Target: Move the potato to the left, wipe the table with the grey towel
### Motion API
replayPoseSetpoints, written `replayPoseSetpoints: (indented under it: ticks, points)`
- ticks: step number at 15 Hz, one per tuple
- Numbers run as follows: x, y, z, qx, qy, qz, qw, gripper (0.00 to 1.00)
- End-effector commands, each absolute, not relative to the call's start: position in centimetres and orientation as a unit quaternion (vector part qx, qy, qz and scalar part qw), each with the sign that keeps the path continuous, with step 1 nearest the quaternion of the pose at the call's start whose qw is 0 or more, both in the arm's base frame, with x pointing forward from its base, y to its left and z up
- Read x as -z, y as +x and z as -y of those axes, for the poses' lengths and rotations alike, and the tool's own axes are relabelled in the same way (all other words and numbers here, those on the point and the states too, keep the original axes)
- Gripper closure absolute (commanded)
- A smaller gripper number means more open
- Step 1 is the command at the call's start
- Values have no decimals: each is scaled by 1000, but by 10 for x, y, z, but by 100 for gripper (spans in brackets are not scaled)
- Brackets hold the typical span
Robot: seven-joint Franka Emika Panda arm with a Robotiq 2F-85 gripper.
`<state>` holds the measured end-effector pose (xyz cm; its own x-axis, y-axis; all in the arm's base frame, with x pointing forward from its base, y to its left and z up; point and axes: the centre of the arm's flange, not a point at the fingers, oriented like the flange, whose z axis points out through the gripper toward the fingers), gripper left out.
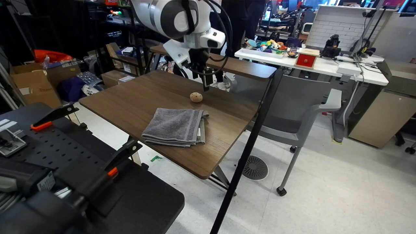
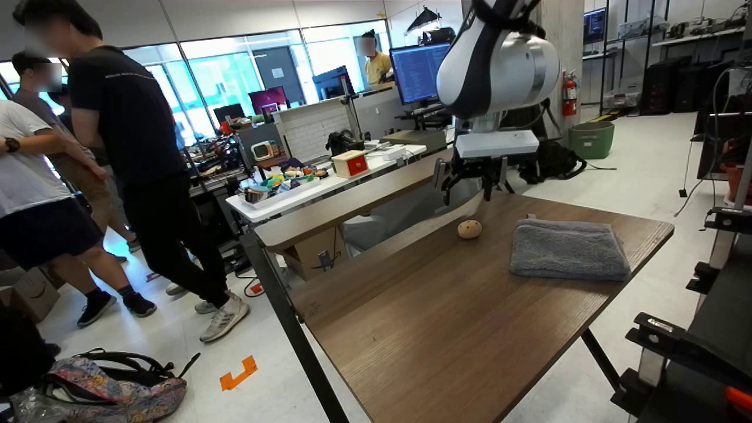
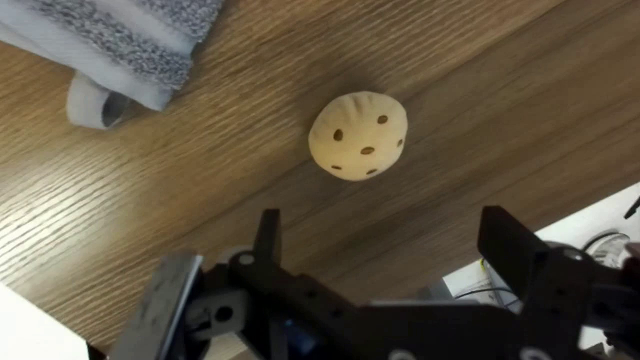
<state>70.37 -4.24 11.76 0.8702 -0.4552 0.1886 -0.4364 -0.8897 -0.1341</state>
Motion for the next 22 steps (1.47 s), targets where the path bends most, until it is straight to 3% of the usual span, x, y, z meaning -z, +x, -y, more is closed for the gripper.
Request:
replayPoseSetpoints:
  ticks: [1, 8, 9, 10, 12, 19, 20, 22]
  points:
    - [-77, 742, 35, 113, -961, -252, 21, 0]
    - [-55, 741, 20, 79, -962, -260, 29, 0]
    - [-55, 742, 20, 77, -961, -263, 30, 7]
    - [-55, 743, 20, 77, -961, -264, 31, 28]
    - [-56, 743, 19, 76, -961, -264, 32, 32]
    - [-57, 734, 0, 61, -966, -249, 38, 84]
    - [-57, 734, -1, 57, -966, -248, 38, 42]
    - [-59, 733, -1, 58, -967, -245, 36, 45]
